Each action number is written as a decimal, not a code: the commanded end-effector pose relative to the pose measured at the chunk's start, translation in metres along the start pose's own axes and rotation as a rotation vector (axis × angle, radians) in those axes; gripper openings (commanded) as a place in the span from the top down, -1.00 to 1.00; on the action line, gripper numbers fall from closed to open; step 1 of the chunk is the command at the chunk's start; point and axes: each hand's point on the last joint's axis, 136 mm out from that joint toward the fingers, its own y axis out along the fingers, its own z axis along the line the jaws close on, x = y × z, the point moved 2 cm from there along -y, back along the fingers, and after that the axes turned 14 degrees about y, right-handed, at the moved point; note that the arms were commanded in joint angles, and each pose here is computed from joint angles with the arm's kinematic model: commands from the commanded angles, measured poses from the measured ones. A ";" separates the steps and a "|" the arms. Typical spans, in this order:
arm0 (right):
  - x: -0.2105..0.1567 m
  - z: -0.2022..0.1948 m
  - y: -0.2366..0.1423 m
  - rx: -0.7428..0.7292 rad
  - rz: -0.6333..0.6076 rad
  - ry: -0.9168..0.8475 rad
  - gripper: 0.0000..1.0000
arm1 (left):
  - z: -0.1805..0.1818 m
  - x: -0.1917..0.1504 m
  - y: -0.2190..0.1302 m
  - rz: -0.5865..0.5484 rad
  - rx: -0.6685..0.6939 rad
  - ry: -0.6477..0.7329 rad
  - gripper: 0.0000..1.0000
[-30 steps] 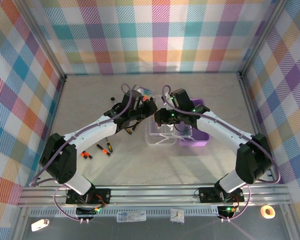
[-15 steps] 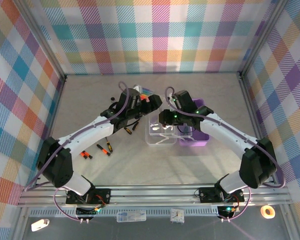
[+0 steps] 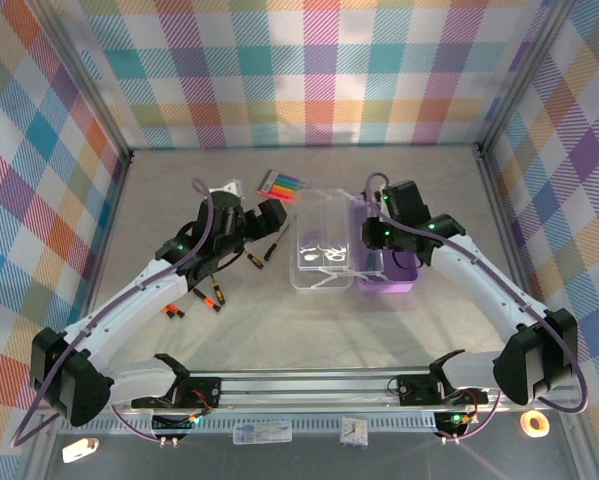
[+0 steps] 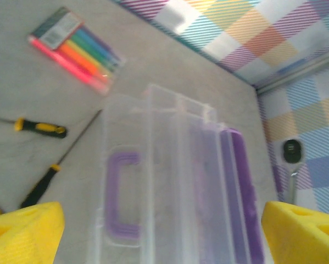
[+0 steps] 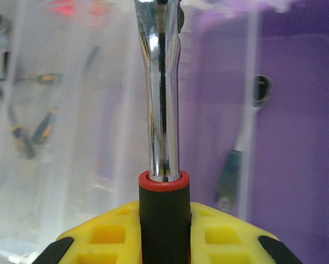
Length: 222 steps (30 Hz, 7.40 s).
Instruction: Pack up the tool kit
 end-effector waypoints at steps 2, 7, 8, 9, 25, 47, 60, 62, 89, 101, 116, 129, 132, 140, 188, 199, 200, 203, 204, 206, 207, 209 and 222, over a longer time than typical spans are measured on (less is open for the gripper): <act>0.015 -0.034 0.005 -0.074 -0.023 0.037 0.90 | 0.038 -0.006 -0.017 -0.047 0.162 -0.035 -0.89; 0.017 -0.064 0.028 -0.193 0.025 0.054 0.90 | 0.049 -0.009 -0.018 -0.027 0.204 -0.049 -0.90; 0.017 -0.066 0.031 -0.210 0.028 0.049 0.90 | 0.051 -0.010 -0.018 -0.019 0.212 -0.047 -0.90; 0.016 -0.070 0.035 -0.229 0.032 0.044 0.89 | 0.051 -0.010 -0.018 -0.011 0.219 -0.043 -0.90; -0.006 -0.085 0.096 -0.240 0.162 0.105 0.89 | 0.056 -0.013 -0.019 -0.001 0.240 -0.036 -0.91; -0.026 -0.093 0.126 -0.236 0.265 0.137 0.58 | 0.050 -0.015 -0.006 0.043 0.220 -0.027 -0.91; -0.025 -0.091 0.122 -0.222 0.268 0.141 0.47 | 0.045 -0.012 -0.007 0.050 0.205 -0.019 -0.91; -0.024 -0.090 0.119 -0.219 0.264 0.139 0.45 | 0.044 -0.011 -0.008 0.049 0.202 -0.018 -0.91; 0.037 -0.033 -0.011 -0.025 -0.029 0.129 0.29 | 0.094 0.032 0.028 0.169 0.398 0.031 -0.54; 0.023 -0.021 -0.021 0.093 -0.022 0.128 0.29 | 0.170 0.032 0.102 0.345 0.571 0.058 -0.34; -0.001 -0.015 0.004 0.166 0.079 0.174 0.30 | 0.233 0.017 0.187 0.505 0.652 0.081 0.14; -0.002 -0.010 0.018 0.171 0.119 0.182 0.30 | 0.261 0.007 0.211 0.520 0.620 0.057 0.31; -0.001 -0.008 0.020 0.170 0.124 0.183 0.30 | 0.268 0.003 0.212 0.523 0.612 0.036 0.53; 0.001 -0.005 0.017 0.169 0.122 0.172 0.30 | 0.276 0.003 0.208 0.516 0.593 -0.006 0.92; -0.047 0.127 -0.024 0.485 0.175 -0.033 -0.24 | 0.021 0.045 0.071 0.081 -0.086 -0.095 1.00; -0.047 0.154 -0.009 0.532 0.191 -0.038 -0.27 | -0.037 0.023 0.062 0.091 -0.203 -0.084 1.00; -0.046 0.157 -0.007 0.533 0.191 -0.040 -0.26 | -0.044 0.020 0.062 0.096 -0.217 -0.080 1.00; -0.044 0.159 0.001 0.511 0.195 -0.042 -0.23 | -0.059 0.014 0.062 0.106 -0.242 -0.073 1.00; -0.044 0.159 0.003 0.506 0.196 -0.043 -0.22 | -0.063 0.011 0.063 0.109 -0.247 -0.067 1.00; -0.043 0.157 0.008 0.483 0.193 -0.033 -0.18 | -0.070 0.006 0.063 0.121 -0.256 -0.062 1.00; -0.043 0.156 0.011 0.474 0.193 -0.030 -0.16 | -0.073 0.005 0.062 0.121 -0.261 -0.061 1.00; -0.043 0.154 0.015 0.455 0.192 -0.023 -0.11 | -0.076 0.003 0.063 0.125 -0.266 -0.055 1.00; -0.043 0.152 0.027 0.430 0.193 -0.006 0.26 | -0.081 -0.002 0.071 0.135 -0.279 -0.061 1.00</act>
